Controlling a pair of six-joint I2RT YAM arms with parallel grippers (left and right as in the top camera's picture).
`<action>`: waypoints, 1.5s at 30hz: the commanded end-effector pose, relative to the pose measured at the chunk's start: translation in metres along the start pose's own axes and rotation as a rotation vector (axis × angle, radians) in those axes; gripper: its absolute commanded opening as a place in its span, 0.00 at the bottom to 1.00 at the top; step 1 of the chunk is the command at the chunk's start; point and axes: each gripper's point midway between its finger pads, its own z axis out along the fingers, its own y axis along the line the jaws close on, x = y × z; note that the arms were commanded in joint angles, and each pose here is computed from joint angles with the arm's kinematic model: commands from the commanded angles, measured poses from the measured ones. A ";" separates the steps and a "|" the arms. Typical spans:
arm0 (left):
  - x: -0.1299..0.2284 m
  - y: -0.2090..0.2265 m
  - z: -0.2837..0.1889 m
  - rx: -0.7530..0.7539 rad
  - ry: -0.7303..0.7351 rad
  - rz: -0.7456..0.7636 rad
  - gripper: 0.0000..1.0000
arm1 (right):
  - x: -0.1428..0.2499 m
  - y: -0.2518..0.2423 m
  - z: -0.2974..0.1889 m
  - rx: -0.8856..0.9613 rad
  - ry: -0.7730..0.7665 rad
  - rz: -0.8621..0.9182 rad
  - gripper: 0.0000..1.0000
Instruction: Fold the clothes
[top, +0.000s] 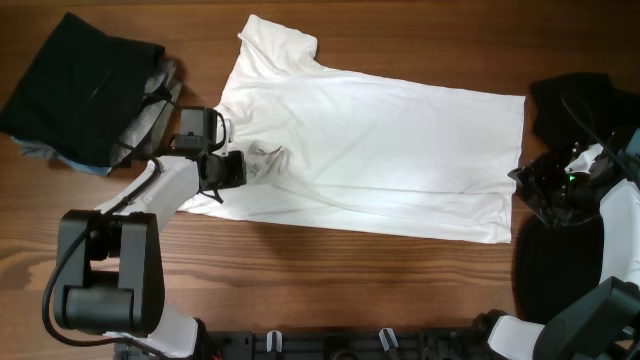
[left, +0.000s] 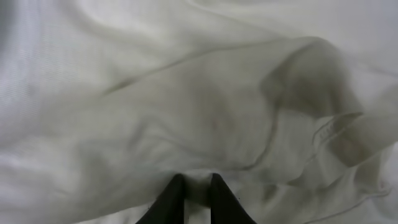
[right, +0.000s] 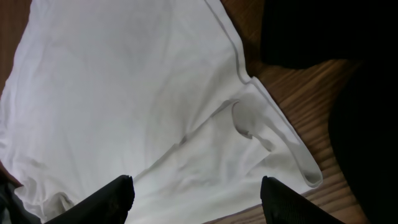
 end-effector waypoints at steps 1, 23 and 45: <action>0.007 -0.001 0.007 0.012 0.027 -0.037 0.04 | -0.006 0.002 -0.007 0.001 -0.031 -0.022 0.70; -0.038 -0.010 -0.034 0.023 -0.174 -0.028 0.15 | -0.007 0.003 -0.007 0.000 -0.033 -0.025 0.71; -0.016 -0.005 -0.016 0.013 -0.069 -0.050 0.10 | -0.007 0.003 -0.007 0.000 -0.034 -0.025 0.71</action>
